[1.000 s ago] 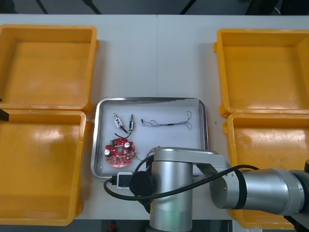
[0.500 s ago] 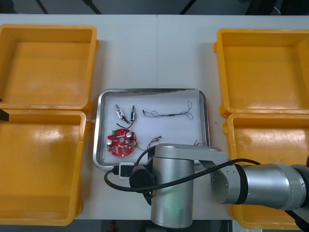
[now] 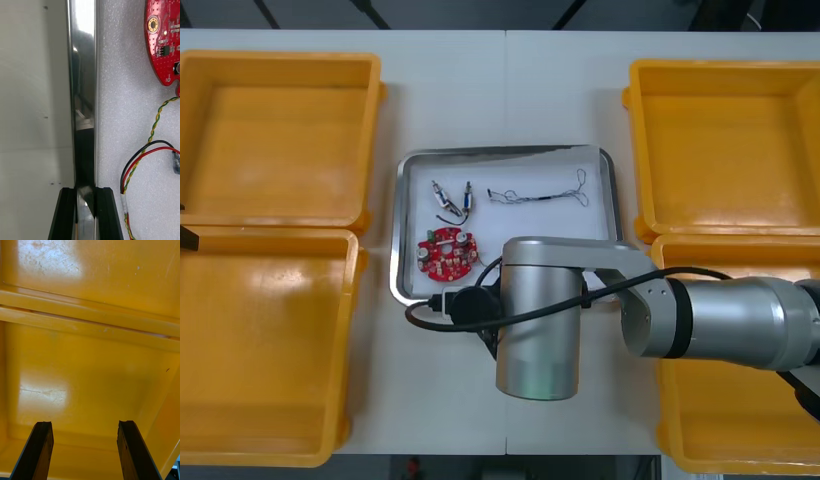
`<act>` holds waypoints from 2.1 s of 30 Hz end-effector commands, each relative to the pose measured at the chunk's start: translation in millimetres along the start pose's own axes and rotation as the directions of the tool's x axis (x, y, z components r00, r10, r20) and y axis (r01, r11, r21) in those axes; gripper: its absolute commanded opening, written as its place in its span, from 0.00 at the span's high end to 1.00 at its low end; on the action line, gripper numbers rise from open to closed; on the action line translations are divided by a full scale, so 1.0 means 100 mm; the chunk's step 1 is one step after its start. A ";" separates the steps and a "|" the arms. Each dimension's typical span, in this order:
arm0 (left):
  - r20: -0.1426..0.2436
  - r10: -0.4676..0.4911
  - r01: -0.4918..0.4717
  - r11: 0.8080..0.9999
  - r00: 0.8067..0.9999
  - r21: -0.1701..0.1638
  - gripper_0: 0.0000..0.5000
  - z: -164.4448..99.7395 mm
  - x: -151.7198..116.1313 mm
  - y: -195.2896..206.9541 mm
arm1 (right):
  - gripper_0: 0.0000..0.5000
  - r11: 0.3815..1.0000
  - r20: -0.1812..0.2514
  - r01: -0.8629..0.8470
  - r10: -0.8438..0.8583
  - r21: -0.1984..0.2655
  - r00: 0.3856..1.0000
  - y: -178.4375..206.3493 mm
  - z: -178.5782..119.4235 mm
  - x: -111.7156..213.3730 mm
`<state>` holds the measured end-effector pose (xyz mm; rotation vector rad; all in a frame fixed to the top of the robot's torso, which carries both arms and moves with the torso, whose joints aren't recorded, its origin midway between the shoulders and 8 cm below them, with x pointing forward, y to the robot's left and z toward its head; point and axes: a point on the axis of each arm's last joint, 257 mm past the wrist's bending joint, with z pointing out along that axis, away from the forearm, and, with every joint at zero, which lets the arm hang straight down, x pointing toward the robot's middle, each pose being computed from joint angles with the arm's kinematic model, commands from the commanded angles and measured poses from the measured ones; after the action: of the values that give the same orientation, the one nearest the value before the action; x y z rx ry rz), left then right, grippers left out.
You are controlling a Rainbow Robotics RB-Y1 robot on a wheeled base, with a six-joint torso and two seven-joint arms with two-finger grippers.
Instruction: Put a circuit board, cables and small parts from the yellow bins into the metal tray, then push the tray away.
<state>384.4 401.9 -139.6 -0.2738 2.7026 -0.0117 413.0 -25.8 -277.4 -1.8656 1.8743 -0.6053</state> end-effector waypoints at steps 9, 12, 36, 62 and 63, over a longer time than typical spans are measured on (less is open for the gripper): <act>0.013 0.100 -0.099 0.994 0.995 -0.055 0.00 -0.12 -0.04 0.13 | 1.00 0.987 -0.015 -0.060 0.063 0.147 0.998 -0.99 -0.01 -0.12; 0.013 0.100 -0.099 0.994 0.995 -0.055 0.00 -0.12 -0.04 0.13 | 1.00 0.984 0.003 -0.059 0.059 0.169 0.998 -1.15 0.03 -0.18; 0.013 0.100 -0.099 0.994 0.995 -0.055 0.00 -0.12 -0.04 0.13 | 1.00 0.947 0.097 0.066 -0.101 0.314 0.990 -2.12 0.31 -0.34; 0.013 0.100 -0.099 0.994 0.995 -0.055 0.00 -0.12 -0.04 0.13 | 0.31 0.947 0.087 -0.029 0.001 0.321 0.996 -2.41 0.52 -0.04; 0.013 0.100 -0.099 0.994 0.995 -0.055 0.00 -0.12 -0.04 0.13 | 0.00 0.952 0.091 -0.043 0.016 0.304 0.996 -2.39 0.53 -0.02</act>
<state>384.4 401.5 -139.5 -0.2719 2.7023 -0.0117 637.3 -24.6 -186.0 -1.6597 1.5989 -0.7784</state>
